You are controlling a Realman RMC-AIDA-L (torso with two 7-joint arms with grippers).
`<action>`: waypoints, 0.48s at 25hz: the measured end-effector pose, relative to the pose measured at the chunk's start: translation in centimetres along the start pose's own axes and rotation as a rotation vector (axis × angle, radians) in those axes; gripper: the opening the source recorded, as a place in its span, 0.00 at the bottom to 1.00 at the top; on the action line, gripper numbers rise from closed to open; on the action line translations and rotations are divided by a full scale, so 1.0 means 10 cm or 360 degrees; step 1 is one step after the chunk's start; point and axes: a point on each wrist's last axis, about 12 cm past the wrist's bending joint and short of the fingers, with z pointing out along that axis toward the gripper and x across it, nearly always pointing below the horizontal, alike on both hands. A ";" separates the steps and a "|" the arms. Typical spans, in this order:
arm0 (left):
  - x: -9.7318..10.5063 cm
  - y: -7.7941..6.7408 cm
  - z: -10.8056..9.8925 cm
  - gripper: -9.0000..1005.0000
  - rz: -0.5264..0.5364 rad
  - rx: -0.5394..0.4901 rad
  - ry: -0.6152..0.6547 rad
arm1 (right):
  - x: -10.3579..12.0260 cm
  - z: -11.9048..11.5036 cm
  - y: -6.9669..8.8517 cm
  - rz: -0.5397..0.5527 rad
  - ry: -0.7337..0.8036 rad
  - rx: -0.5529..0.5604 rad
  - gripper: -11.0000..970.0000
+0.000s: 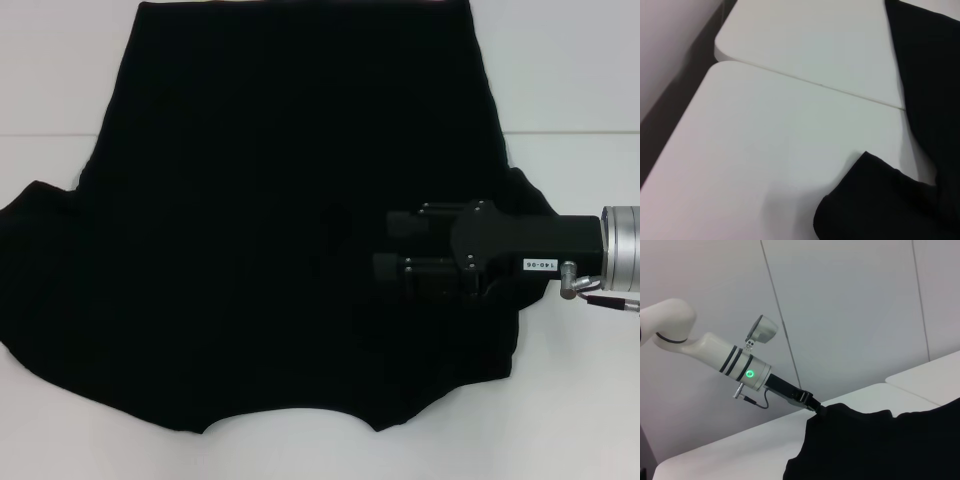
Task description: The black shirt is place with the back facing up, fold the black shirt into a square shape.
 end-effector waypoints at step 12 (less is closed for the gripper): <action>0.01 -0.02 -0.01 0.01 -0.0005 0.0032 0.0021 | 0.00 0.01 0.00 -0.0002 -0.0002 -0.0003 0.73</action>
